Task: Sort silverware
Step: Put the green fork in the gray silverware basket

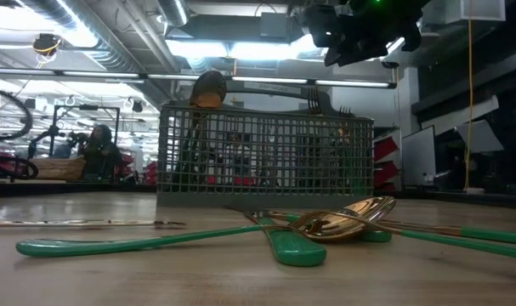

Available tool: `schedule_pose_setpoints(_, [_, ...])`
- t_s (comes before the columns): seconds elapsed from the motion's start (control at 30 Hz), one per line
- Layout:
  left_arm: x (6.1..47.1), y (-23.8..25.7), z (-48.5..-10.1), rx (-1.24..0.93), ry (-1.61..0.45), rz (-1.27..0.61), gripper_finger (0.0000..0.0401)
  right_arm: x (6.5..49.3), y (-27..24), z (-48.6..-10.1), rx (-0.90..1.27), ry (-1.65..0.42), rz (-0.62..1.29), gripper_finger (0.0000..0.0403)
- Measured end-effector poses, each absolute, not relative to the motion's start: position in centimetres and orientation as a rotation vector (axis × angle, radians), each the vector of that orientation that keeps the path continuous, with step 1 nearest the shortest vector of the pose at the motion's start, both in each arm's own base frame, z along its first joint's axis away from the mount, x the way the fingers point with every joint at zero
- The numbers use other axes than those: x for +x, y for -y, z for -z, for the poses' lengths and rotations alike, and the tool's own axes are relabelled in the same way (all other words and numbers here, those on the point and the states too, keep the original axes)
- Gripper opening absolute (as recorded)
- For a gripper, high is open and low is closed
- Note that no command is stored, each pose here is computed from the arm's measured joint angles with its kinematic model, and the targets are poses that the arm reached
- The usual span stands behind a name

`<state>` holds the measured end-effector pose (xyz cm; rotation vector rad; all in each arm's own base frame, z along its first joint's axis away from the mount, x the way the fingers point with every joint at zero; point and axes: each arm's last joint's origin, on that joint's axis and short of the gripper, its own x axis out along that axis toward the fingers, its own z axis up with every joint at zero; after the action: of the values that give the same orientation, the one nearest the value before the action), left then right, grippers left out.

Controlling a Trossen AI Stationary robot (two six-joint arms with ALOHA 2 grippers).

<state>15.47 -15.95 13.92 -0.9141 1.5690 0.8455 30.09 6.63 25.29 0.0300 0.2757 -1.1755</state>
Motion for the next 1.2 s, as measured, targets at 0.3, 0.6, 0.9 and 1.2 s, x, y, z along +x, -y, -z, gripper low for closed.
schedule_pose_setpoints(0.3, [17.4,16.2,-18.2,-1.036,-1.17,-0.561,0.0006,28.4,-6.2,-27.2,0.079,-0.332,1.146,0.0115])
schedule_pose_setpoints(0.6, [21.9,14.6,-21.5,-0.93,-0.657,-0.29,0.0005,26.2,-5.5,-29.4,0.07,-0.384,1.116,0.0115])
schedule_pose_setpoints(0.9, [27.4,9.5,-26.9,-0.541,-0.091,-0.089,0.0004,25.2,-5.2,-30.5,0.037,-0.465,1.05,0.0115])
schedule_pose_setpoints(1.2, [31.4,2.8,-26.8,-0.198,0.121,-0.252,0.0007,24.8,-5.2,-30.9,0.042,-0.492,1.025,0.0115])
